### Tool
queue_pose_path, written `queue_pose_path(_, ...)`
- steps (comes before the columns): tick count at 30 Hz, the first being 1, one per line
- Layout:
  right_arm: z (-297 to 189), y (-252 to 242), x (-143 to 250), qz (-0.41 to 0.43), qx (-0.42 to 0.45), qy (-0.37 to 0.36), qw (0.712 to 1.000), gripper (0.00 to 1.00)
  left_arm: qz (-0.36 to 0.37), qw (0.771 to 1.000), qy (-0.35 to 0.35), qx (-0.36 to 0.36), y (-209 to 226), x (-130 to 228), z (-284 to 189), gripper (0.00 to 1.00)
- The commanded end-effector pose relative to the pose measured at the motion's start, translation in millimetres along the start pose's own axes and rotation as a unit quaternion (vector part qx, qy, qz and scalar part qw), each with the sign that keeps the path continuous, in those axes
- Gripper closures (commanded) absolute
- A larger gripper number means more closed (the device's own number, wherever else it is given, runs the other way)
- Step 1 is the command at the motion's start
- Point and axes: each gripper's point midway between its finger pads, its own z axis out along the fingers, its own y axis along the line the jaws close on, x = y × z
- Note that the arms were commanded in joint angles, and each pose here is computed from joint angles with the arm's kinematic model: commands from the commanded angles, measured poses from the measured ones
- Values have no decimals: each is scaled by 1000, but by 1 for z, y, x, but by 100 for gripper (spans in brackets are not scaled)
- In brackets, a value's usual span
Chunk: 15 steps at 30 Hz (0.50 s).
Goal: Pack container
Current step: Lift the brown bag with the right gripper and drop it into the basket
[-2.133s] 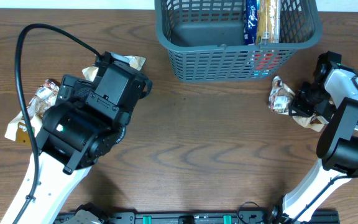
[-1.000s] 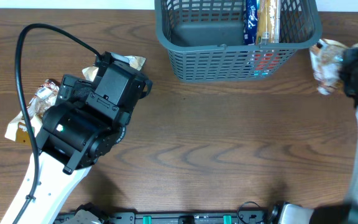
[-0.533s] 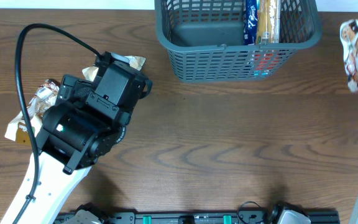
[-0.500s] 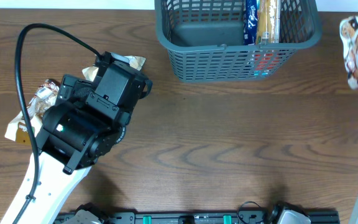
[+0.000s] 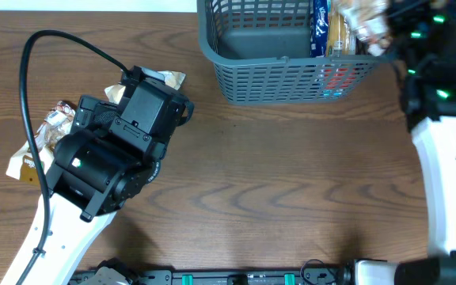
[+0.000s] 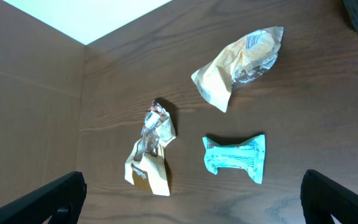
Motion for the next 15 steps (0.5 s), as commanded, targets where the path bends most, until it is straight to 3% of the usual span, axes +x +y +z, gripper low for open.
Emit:
queue_pose_path(1,19,2,15,-81,-5,22,996,98,-10,1000,-3,-9,5,-3,-2,1)
queue_pose_path(8,36,-26,43,-176,27,69,982,96,-11,1000,-3,-8,5,-3,-2,1)
queue_pose_path(15,39,-43,47,-201,60,78,975,89,-11,1000,-3,-8,5,-3,-2,1)
